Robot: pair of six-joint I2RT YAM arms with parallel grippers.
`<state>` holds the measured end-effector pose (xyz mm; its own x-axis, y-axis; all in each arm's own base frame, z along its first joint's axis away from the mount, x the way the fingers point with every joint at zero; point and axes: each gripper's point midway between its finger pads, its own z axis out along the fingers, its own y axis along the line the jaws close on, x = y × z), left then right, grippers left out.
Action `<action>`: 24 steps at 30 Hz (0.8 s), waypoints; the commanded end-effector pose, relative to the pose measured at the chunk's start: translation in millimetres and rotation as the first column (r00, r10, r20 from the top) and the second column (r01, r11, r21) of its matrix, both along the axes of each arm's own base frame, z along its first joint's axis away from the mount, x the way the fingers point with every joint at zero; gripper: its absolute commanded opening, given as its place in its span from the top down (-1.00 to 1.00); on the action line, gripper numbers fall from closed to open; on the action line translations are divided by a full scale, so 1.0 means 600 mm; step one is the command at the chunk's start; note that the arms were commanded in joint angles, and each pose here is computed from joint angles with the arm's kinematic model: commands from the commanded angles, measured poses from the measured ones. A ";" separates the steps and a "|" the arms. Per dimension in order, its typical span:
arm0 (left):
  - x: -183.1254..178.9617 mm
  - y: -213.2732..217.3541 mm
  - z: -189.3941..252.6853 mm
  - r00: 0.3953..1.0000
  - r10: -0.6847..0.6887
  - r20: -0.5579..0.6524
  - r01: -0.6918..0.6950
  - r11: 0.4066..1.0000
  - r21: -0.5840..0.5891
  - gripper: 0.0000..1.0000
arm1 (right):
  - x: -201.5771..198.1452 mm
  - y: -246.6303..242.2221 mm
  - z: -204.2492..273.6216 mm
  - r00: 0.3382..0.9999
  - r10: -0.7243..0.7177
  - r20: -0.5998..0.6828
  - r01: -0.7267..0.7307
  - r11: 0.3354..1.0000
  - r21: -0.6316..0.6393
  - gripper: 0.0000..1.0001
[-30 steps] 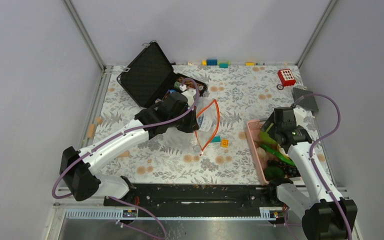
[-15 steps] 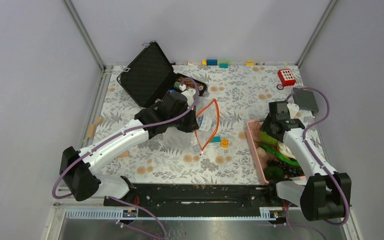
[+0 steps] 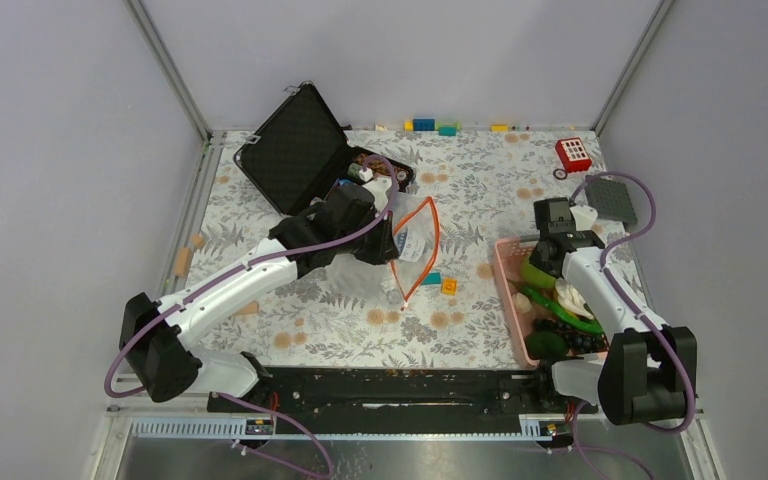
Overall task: Place the food in the zip-top bag and seal the zipper
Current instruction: Pick up the fake vegetable from the bin.
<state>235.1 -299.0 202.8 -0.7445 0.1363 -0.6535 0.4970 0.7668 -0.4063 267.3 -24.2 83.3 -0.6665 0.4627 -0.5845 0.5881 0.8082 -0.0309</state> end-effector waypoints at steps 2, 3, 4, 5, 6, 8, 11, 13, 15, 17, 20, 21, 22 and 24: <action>0.008 -0.013 0.020 0.999 -0.016 0.033 0.018 0.999 -0.049 1.00 | -0.014 -0.008 0.020 0.999 -0.028 0.025 0.029 1.000 -0.009 0.70; 0.008 -0.013 0.022 0.999 -0.017 0.033 0.018 0.998 -0.052 1.00 | -0.018 -0.009 0.027 0.999 -0.030 0.039 0.031 1.000 -0.007 0.80; 0.007 -0.014 0.022 0.999 -0.020 0.032 0.022 0.998 -0.053 1.00 | -0.021 -0.009 0.035 0.998 -0.029 0.055 0.029 1.000 -0.005 0.88; 0.006 -0.014 0.022 0.999 -0.021 0.030 0.022 0.998 -0.055 1.00 | -0.026 -0.009 0.042 0.997 -0.027 0.073 0.027 1.000 -0.002 0.98; 0.006 -0.014 0.023 0.999 -0.021 0.031 0.023 0.998 -0.057 1.00 | -0.030 -0.009 0.048 0.996 -0.026 0.090 0.026 1.000 0.000 1.00; 0.005 -0.014 0.022 0.999 -0.023 0.030 0.024 0.998 -0.058 1.00 | -0.039 -0.004 0.063 0.991 -0.014 0.132 0.011 1.000 0.022 1.00; 0.004 -0.015 0.024 0.999 -0.026 0.029 0.028 0.998 -0.060 1.00 | -0.055 0.007 0.081 0.984 0.009 0.177 -0.020 0.998 0.061 1.00; 0.002 -0.016 0.023 0.999 -0.030 0.023 0.032 0.997 -0.064 1.00 | -0.065 0.013 0.093 0.978 0.022 0.208 -0.039 0.996 0.079 1.00; 0.001 -0.016 0.024 0.999 -0.031 0.021 0.032 0.997 -0.067 1.00 | -0.074 0.020 0.104 0.968 0.046 0.246 -0.071 0.993 0.096 1.00; 0.000 -0.018 0.025 0.999 -0.032 0.018 0.034 0.997 -0.071 1.00 | -0.080 0.028 0.116 0.954 0.088 0.287 -0.120 0.988 0.097 1.00; -0.001 -0.021 0.033 0.999 -0.038 0.014 0.039 0.996 -0.082 1.00 | -0.081 0.044 0.138 0.916 0.151 0.372 -0.202 0.974 0.103 1.00; -0.001 -0.022 0.036 0.999 -0.038 0.013 0.039 0.996 -0.086 1.00 | -0.080 0.054 0.146 0.896 0.179 0.406 -0.243 0.964 0.111 1.00; -0.002 -0.023 0.038 0.999 -0.040 0.010 0.041 0.995 -0.089 1.00 | -0.080 0.065 0.156 0.871 0.209 0.444 -0.287 0.951 0.116 1.00; -0.003 -0.024 0.040 0.999 -0.041 -0.002 0.040 0.995 -0.087 1.00 | -0.081 0.088 0.176 0.819 0.260 0.511 -0.369 0.921 0.125 1.00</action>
<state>229.0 -303.7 204.6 -0.7560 0.1407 -0.6393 0.5076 0.7427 -0.4368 214.2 2.4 166.0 -0.4874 0.4659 -0.7385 0.3944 0.8720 0.2898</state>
